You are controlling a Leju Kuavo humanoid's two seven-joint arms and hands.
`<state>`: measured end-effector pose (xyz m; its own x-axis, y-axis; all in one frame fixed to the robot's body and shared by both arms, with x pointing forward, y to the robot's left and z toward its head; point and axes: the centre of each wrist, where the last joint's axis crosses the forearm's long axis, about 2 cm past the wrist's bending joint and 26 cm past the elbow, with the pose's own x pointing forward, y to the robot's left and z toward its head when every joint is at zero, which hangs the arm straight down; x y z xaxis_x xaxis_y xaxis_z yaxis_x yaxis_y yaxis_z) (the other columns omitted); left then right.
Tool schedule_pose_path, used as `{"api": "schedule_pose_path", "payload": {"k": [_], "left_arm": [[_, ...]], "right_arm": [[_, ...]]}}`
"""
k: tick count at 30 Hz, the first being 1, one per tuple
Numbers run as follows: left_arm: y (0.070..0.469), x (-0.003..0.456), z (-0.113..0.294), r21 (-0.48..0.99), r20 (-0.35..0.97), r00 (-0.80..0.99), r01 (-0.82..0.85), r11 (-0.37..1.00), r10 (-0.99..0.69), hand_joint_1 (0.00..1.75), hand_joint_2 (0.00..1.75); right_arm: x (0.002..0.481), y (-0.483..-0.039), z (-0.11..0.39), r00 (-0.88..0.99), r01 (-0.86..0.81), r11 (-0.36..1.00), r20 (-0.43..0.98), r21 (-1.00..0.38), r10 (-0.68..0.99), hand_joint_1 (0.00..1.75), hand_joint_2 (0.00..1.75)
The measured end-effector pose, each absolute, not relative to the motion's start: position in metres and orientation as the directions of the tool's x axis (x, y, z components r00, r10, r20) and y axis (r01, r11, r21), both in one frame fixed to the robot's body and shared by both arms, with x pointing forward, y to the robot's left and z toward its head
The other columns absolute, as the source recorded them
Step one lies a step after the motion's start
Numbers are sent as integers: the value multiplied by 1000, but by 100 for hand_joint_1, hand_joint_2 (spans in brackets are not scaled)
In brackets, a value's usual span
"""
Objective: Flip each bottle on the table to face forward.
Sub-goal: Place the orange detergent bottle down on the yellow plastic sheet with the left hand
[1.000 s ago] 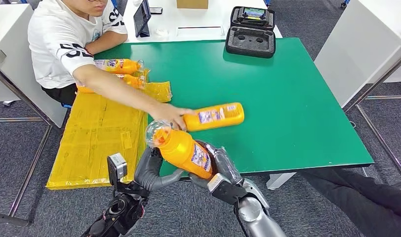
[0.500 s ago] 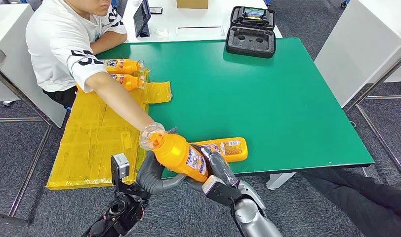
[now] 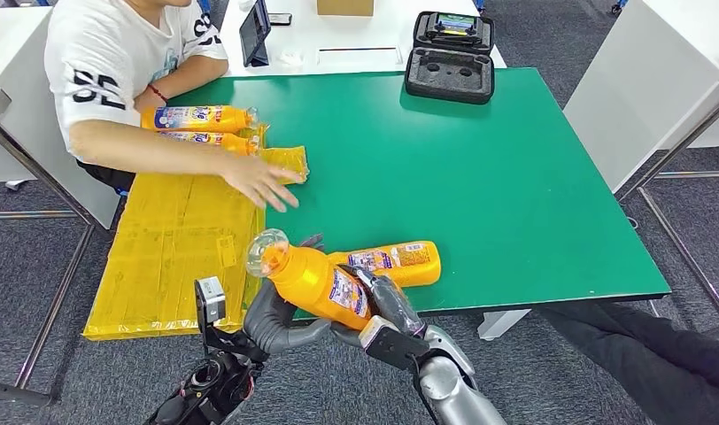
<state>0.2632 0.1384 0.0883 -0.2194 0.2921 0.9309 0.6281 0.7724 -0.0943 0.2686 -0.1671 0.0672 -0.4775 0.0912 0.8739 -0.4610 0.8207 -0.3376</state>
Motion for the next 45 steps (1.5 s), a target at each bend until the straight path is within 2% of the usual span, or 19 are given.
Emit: {"api": "schedule_pose_path", "payload": {"k": [7,13,14,15,17,18,19,45], "left_arm": [[139,263,89,-111,932,-200,639,761,304,0,175],[141,263,88,-52,944,-222,628,777,243,0,175],[141,264,88,-42,947,-223,626,779,230,5,175],[141,265,88,-31,951,-222,625,780,216,39,175],[141,267,87,-13,958,-216,626,780,190,126,175],[141,268,86,-7,960,-213,627,779,180,164,175],[141,269,86,-2,962,-211,630,777,174,175,175],[140,275,84,-40,968,-162,655,755,192,175,175]], "right_arm": [[269,-167,65,-474,-466,815,875,-344,99,175,175],[271,-165,66,-475,-470,809,874,-353,105,175,175],[271,-165,65,-474,-471,808,874,-354,106,175,175],[270,-165,65,-473,-472,807,874,-355,108,175,175],[270,-165,65,-470,-476,803,875,-358,112,175,175],[270,-165,64,-469,-478,801,876,-360,114,175,175],[269,-165,64,-467,-480,799,876,-362,117,175,175],[268,-163,62,-453,-491,785,881,-377,139,175,175]]}}
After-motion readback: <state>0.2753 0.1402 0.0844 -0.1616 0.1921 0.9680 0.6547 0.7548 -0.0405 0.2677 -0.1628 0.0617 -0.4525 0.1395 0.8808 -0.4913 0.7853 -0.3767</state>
